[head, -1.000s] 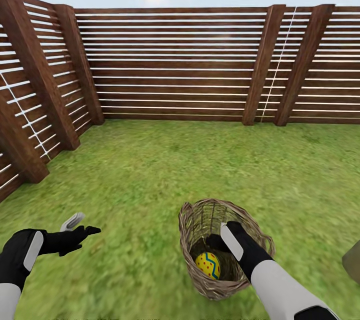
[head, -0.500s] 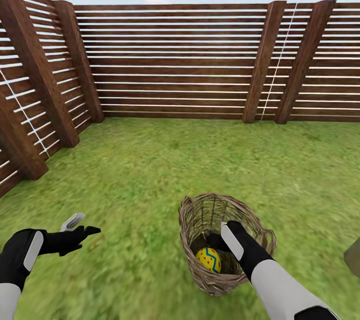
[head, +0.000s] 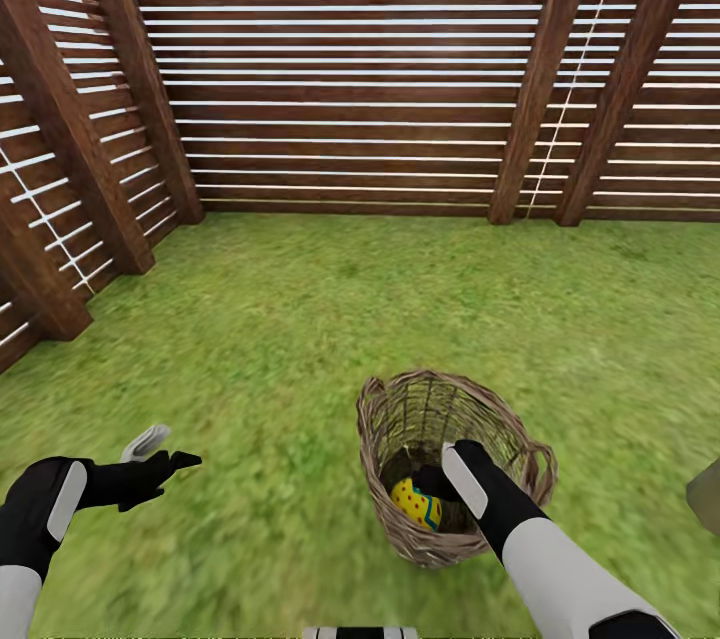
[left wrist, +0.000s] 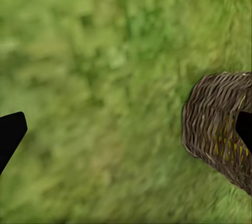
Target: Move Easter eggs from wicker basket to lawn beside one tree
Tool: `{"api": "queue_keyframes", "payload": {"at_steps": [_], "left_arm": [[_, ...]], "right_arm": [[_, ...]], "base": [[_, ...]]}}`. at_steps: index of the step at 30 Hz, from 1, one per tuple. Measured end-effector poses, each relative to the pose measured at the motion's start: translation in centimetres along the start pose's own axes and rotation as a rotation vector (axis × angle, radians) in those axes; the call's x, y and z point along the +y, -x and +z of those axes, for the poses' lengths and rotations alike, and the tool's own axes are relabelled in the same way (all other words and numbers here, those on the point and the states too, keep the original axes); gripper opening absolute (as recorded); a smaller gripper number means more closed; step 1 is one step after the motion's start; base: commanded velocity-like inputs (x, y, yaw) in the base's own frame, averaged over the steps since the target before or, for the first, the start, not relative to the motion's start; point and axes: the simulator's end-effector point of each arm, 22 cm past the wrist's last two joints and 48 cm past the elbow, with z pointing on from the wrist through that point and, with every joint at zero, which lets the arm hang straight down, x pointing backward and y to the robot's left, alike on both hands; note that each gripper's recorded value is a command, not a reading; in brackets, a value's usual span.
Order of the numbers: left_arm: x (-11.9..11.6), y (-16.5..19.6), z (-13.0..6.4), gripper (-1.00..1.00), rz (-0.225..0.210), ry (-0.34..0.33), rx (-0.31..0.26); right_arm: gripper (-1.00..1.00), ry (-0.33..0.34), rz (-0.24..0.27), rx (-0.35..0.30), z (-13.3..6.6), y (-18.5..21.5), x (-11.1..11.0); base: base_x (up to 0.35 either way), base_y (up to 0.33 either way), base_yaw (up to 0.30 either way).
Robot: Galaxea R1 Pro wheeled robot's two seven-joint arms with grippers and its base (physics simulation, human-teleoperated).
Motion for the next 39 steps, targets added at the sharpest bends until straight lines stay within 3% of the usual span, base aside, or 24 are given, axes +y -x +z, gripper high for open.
{"api": "queue_keyframes", "payload": {"at_steps": [39], "left_arm": [[0.69,-0.29,0.51,1.0,-0.012,0.008,0.009]], "right_arm": [[1.0,-0.003,-0.006,0.016,0.82,-0.7,0.1]], "base": [[0.057,0.029,0.0]]}}
